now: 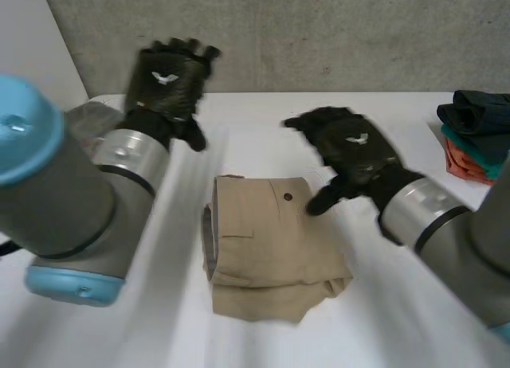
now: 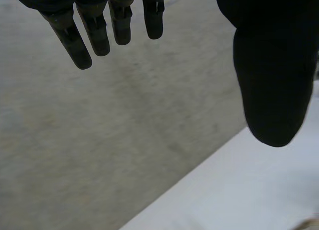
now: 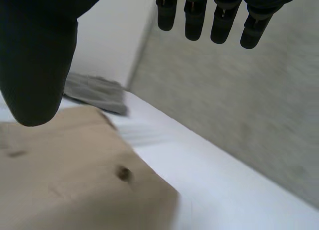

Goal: Fold the laundry.

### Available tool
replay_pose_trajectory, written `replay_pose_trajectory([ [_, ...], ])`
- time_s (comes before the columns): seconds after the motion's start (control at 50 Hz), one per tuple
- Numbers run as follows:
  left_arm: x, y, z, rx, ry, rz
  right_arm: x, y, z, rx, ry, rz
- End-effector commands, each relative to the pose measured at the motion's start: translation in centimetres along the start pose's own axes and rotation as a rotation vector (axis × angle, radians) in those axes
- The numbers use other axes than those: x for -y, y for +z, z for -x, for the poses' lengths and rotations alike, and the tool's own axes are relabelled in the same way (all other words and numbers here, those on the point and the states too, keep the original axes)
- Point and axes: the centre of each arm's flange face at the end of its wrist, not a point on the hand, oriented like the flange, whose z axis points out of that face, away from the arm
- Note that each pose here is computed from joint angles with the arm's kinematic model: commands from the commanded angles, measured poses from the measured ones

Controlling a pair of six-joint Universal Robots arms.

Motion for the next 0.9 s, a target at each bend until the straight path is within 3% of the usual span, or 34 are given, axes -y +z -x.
replay_pose_trajectory([
  [0.02,-2.5,-1.2,-5.4,-0.157,0.001,0.115,-1.8,1.4,-2.8,-0.086,-0.017,0.166],
  [0.22,-6.8,-3.8,-8.8,-0.261,-0.002,0.307,-5.0,3.9,-2.9,-0.037,0.033,0.322],
  [0.4,-10.8,-5.4,-7.8,-0.174,0.091,0.518,-9.0,4.7,-0.1,0.06,0.007,0.423],
  [0.6,-12.9,-5.9,-6.9,-0.155,0.112,0.593,-11.7,5.0,-0.3,0.061,-0.095,0.467],
  [0.76,-13.4,-6.3,-6.9,-0.174,0.152,0.609,-10.9,5.0,-0.4,0.026,-0.134,0.429],
  [0.9,-7.0,-4.3,-5.5,-0.121,0.09,0.417,-5.6,3.6,-0.3,-0.002,-0.174,0.294],
])
